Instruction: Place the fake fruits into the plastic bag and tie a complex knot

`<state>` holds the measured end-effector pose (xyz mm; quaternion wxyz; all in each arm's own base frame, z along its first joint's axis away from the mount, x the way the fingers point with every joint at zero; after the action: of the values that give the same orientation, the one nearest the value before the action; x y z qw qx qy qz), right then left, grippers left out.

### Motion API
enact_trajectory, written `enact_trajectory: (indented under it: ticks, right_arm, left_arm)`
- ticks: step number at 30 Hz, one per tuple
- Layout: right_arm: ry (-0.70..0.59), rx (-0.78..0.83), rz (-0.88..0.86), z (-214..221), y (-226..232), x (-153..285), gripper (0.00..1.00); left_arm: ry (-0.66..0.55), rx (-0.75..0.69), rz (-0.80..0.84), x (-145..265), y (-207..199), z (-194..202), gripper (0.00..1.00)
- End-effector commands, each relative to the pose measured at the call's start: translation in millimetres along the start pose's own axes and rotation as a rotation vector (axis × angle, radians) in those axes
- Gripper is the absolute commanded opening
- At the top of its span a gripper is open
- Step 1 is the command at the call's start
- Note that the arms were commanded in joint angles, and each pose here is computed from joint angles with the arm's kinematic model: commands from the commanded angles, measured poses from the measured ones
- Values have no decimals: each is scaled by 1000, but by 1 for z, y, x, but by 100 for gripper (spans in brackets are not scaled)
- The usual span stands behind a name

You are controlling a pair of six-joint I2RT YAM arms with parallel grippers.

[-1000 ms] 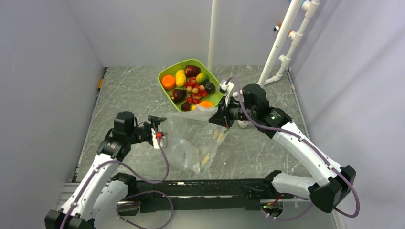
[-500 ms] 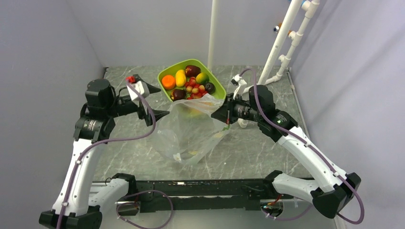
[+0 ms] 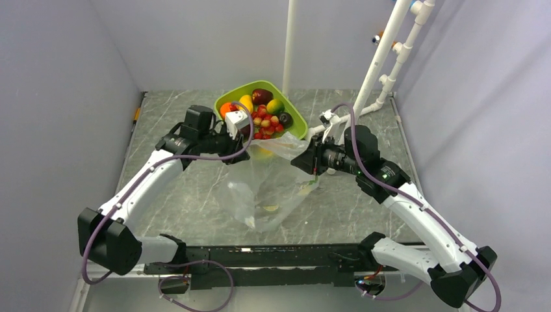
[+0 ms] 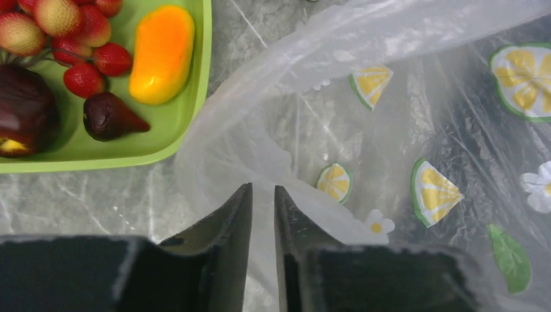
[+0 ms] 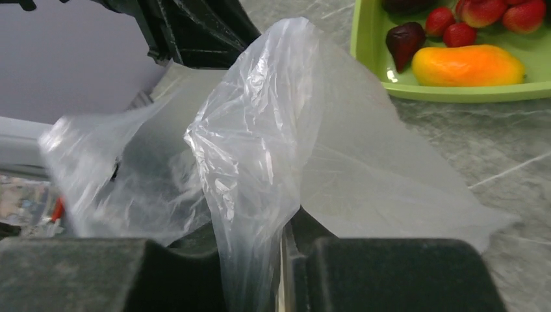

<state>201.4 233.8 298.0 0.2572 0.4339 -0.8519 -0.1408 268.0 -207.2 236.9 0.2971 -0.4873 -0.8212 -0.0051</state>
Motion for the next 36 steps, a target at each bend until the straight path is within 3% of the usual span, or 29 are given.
enact_trajectory:
  ticks: [1, 3, 9, 11, 16, 18, 20, 21, 22, 23, 24, 27, 28, 32, 36]
  right_arm:
    - [-57, 141, 70, -8, -12, 8, 24]
    - [-46, 217, 119, -8, -23, 8, 33]
    - [-32, 350, 197, -18, -42, -1, 94]
    - [-29, 393, 176, -21, -41, -7, 99]
    - [-16, 503, 129, -21, -46, -24, 99]
    - [-10, 553, 84, -19, -43, -30, 92]
    - [17, 579, 37, -14, -38, -30, 43]
    - [37, 555, 25, -10, -35, -27, 31]
    - [55, 523, 27, -6, -34, -22, 21]
    - [68, 492, 31, -2, -32, -15, 6]
    - [70, 453, 42, 2, -30, -9, 0]
    - [44, 313, 100, 11, -28, 13, 0]
    - [40, 269, 136, 15, -31, 19, 0]
    - [18, 106, 217, 18, -32, 38, 0]
    - [31, 27, 207, 18, -38, 42, 0]
  left_arm:
    - [3, -34, 29, -8, 0, -7, 13]
    - [-5, -45, 79, -10, -5, -8, 7]
    - [-29, -122, 121, -13, -9, -7, 3]
    - [-10, -145, 125, -14, -7, -5, 0]
    - [19, -177, 171, -20, -5, -6, 0]
    - [35, -179, 182, -24, -2, -8, 0]
    - [55, -180, 192, -28, 2, -10, 0]
    - [54, -189, 191, -28, 4, -15, 1]
    - [36, -190, 190, -26, 8, -21, 13]
    - [7, -183, 195, -22, 11, -30, 32]
    - [-31, -169, 203, -18, 17, -39, 52]
    - [-132, -111, 175, 1, 43, -70, 94]
    - [-153, -127, 148, 6, 54, -81, 99]
    - [-148, -199, -67, 4, 105, -94, 99]
    - [-46, -214, -247, -16, 166, -81, 99]
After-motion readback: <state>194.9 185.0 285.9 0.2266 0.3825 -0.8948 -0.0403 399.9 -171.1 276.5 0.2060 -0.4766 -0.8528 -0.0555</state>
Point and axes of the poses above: each gripper's point midway between its finger pads, its own x axis back along the fingers, its own y axis along the line the jaws close on, z = x × y, the point moved 2 cm from there along x, back along the fingers, and after that the axes turned 4 degrees about x, right-handed, at the moved point
